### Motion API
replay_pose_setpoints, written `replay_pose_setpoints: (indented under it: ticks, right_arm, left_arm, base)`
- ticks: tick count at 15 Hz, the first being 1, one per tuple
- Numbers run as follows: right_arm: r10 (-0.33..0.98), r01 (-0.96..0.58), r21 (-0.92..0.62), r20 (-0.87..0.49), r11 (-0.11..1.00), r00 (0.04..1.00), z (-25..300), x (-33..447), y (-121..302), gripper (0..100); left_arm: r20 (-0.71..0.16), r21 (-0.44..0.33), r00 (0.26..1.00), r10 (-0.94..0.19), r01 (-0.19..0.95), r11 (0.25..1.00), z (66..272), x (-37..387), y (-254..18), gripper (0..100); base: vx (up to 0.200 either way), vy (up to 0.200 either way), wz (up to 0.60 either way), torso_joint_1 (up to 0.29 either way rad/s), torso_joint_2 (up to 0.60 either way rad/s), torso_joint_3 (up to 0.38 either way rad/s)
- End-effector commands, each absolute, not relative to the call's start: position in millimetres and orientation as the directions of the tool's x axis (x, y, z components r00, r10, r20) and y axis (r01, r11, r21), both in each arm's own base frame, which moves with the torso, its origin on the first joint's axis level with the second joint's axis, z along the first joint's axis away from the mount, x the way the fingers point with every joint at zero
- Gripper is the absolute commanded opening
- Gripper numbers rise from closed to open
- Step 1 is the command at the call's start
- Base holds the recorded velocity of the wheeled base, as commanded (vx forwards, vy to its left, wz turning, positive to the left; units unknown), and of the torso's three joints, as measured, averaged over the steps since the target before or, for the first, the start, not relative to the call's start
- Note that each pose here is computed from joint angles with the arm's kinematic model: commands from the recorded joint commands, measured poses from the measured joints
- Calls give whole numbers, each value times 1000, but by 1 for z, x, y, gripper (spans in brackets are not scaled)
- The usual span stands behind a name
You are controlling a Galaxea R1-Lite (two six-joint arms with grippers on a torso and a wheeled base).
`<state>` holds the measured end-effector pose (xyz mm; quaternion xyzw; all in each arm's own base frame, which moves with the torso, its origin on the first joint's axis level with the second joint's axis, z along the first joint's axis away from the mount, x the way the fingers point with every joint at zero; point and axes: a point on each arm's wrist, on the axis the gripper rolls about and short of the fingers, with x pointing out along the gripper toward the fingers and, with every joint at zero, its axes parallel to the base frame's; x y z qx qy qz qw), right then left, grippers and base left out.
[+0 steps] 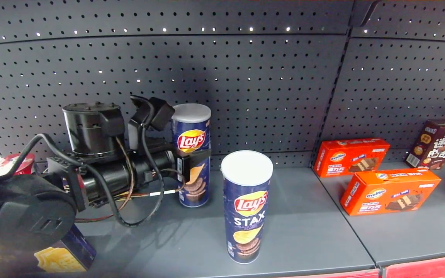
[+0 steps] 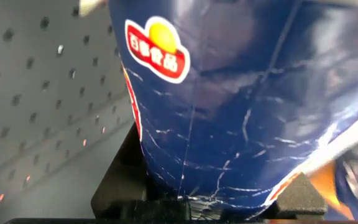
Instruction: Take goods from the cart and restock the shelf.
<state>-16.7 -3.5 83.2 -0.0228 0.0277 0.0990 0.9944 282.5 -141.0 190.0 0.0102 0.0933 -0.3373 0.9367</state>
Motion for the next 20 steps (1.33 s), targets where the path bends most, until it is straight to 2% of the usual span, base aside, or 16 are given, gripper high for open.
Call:
replay_pose_setpoints:
  ticks: [1,4,7,11,15,20]
  right_arm:
    - [196,-199,-39,-58,979,979,84,-17,-4,100]
    - [196,-199,-39,-58,979,979,84,-17,-4,100]
    - [196,-199,-39,-58,979,979,84,-17,-4,100]
    - [195,-197,-39,-58,980,979,84,-17,-4,100]
    - [196,-199,-39,-58,979,979,84,-17,-4,100]
    - [196,-198,-35,-58,979,979,84,-17,-4,100]
  left_arm:
    - [-181,-52,743,-644,647,761,186,302,-158,0]
    - [-178,-54,731,-659,662,748,182,313,-173,0]
    - [-135,-71,726,-674,671,738,178,319,-183,0]
    - [-141,-93,724,-676,670,737,169,326,-189,0]
    - [-103,-86,730,-676,670,737,163,334,-193,0]
    - [-109,-87,729,-675,670,737,154,339,-195,0]
  base:
    - [0,0,0,0,0,0]
    - [0,0,0,0,0,0]
    - [0,0,0,0,0,0]
    - [0,0,0,0,0,0]
    - [0,0,0,0,0,0]
    - [0,0,0,0,0,0]
